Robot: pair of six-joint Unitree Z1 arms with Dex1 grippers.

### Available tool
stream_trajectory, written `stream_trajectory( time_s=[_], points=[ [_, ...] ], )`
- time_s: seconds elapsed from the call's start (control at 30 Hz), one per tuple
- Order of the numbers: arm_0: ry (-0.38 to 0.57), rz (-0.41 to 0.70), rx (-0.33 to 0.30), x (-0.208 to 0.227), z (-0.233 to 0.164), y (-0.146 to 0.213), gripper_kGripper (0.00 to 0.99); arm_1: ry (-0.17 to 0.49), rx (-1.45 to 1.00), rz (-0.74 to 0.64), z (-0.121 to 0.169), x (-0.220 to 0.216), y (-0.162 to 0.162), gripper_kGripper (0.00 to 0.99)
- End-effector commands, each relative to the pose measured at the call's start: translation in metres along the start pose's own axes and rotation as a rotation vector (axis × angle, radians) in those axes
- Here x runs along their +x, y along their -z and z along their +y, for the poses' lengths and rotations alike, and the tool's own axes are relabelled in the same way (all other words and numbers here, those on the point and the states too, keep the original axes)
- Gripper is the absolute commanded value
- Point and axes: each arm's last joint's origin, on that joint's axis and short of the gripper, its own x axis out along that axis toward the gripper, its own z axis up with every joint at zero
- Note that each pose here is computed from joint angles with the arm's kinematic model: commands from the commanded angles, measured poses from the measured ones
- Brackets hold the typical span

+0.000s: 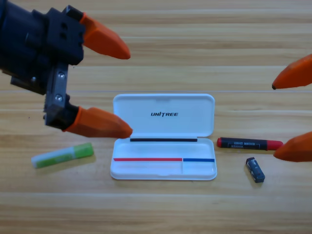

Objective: Clean up eraser and pencils

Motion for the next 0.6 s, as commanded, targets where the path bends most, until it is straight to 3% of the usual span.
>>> stream_trajectory(
  time_s=[0.03,0.37,0.47,0.6],
  points=[
    [0.032,0.025,-0.003,0.008,-0.005,0.000,0.988,-0.057,-0.005,0.046,0.005,0.017,0.006,0.985],
    [0.017,0.033,-0.003,0.009,-0.004,0.000,0.986,-0.047,-0.001,0.015,0.011,0.002,0.012,0.985],
    [0.008,0.028,0.040,0.005,-0.004,-0.001,0.986,-0.047,0.014,0.017,0.011,0.002,0.013,0.985],
    [-0.110,0.085,0.089,-0.001,0.006,-0.001,0.986,0.004,0.083,0.026,0.004,0.001,0.013,0.985]
  ],
)
